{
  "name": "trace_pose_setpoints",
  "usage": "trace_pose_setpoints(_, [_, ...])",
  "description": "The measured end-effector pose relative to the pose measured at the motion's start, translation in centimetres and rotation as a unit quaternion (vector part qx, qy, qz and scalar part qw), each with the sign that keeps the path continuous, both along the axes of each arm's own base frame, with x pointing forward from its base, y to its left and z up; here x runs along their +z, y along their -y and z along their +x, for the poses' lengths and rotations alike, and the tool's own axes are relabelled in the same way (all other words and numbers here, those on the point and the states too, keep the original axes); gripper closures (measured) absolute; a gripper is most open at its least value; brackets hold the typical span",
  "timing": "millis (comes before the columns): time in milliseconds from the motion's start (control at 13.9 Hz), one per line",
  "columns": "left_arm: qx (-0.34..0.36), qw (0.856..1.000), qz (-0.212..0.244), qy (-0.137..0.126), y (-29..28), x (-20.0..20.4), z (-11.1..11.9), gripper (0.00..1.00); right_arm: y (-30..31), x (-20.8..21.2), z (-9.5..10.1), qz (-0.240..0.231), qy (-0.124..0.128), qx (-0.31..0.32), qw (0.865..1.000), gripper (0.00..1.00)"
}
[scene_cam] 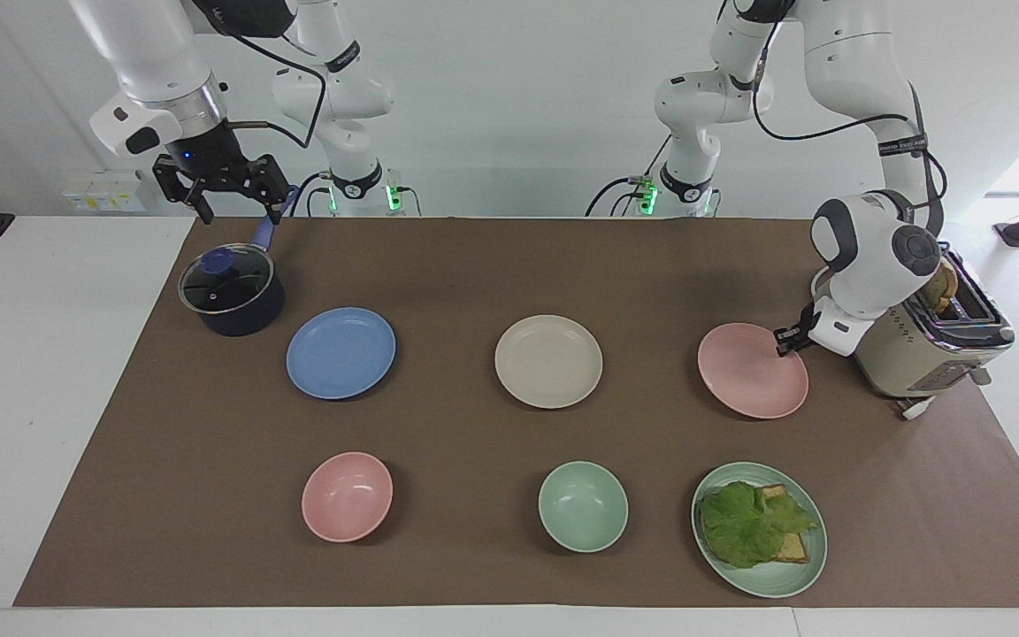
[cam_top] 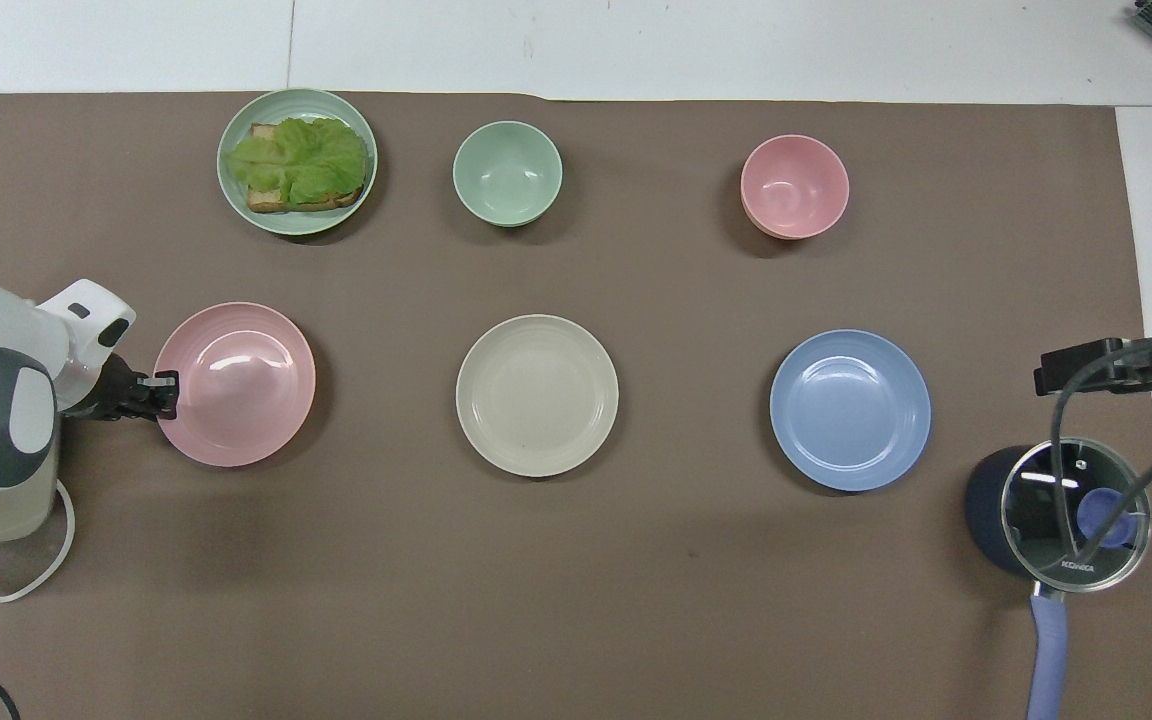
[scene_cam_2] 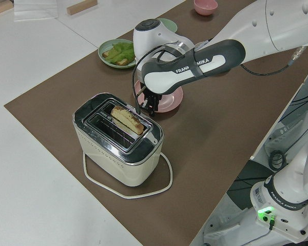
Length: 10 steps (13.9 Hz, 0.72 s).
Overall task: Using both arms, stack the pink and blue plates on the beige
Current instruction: 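Reach the left gripper to the pink plate rim and grasp it, then lift the pink plate with the left gripper onto the beige plate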
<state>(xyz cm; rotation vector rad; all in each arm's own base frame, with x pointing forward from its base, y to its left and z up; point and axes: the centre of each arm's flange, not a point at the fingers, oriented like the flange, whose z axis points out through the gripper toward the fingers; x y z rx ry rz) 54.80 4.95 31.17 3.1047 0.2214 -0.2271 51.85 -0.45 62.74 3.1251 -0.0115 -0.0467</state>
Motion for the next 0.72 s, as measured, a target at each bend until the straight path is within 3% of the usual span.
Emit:
trace_pose_setpoints(216, [-0.001, 1.000, -0.005, -0.025, 0.2, 1.5, 0.0, 0.89, 0.0, 0.0, 0.0, 0.000, 0.000, 0.000, 1.000, 0.00])
trace_pose_setpoints(288, [0.001, 0.999, -0.011, -0.035, 0.4, 2.8, 0.3, 0.94, 0.0, 0.0, 0.0, 0.000, 0.000, 0.000, 1.000, 0.00])
trace_pose_setpoints(504, [0.007, 0.998, -0.040, -0.058, 1.1, 7.8, 1.4, 0.95, 0.0, 0.0, 0.0, 0.000, 0.000, 0.000, 1.000, 0.00])
trace_pose_setpoints(720, [0.016, 0.994, -0.084, -0.062, 2.1, 12.0, 2.1, 0.95, 0.0, 0.0, 0.0, 0.000, 0.000, 0.000, 1.000, 0.00])
